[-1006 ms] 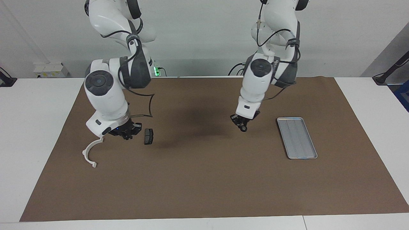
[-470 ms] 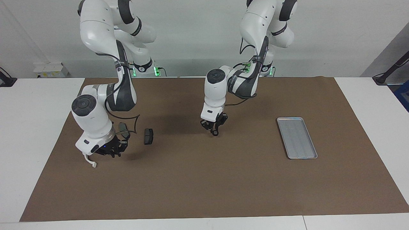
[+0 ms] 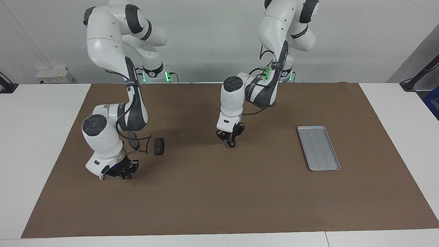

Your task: Place bearing gear from tray to pile

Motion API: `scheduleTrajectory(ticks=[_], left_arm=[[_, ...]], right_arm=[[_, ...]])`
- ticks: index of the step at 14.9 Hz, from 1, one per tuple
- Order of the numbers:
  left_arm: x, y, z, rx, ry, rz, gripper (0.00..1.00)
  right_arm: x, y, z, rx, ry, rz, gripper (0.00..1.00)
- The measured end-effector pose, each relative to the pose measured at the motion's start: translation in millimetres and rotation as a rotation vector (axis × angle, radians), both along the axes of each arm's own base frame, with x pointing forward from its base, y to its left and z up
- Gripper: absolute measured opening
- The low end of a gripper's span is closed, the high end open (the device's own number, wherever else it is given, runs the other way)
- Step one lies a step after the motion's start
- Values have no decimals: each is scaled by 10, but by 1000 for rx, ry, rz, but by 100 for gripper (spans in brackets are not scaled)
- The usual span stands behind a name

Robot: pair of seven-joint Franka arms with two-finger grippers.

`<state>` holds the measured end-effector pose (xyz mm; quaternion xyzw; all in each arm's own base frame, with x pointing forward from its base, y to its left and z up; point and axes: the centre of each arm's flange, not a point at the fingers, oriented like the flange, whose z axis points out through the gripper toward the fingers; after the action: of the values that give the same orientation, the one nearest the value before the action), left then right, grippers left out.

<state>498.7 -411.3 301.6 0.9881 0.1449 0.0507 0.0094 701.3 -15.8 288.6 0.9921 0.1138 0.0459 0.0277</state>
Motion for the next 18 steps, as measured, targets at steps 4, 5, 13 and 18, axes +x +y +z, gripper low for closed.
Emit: scheduleTrajectory(ticks=[4,5,13,18], left_arm=[[-28,23,-63,-3,-2,-1,27],[-28,24,-63,-3,-2,-1,27],[98,27,270,1,-9,11,86],[554,913,1765,-24,-97,33,100]], right_arm=[[1,3,2,0,0,0,28],[1,7,9,0,3,1,39],[-202,571,1004,-24,63,6,100],[-575,1864,1432,-29,91,-269,100]])
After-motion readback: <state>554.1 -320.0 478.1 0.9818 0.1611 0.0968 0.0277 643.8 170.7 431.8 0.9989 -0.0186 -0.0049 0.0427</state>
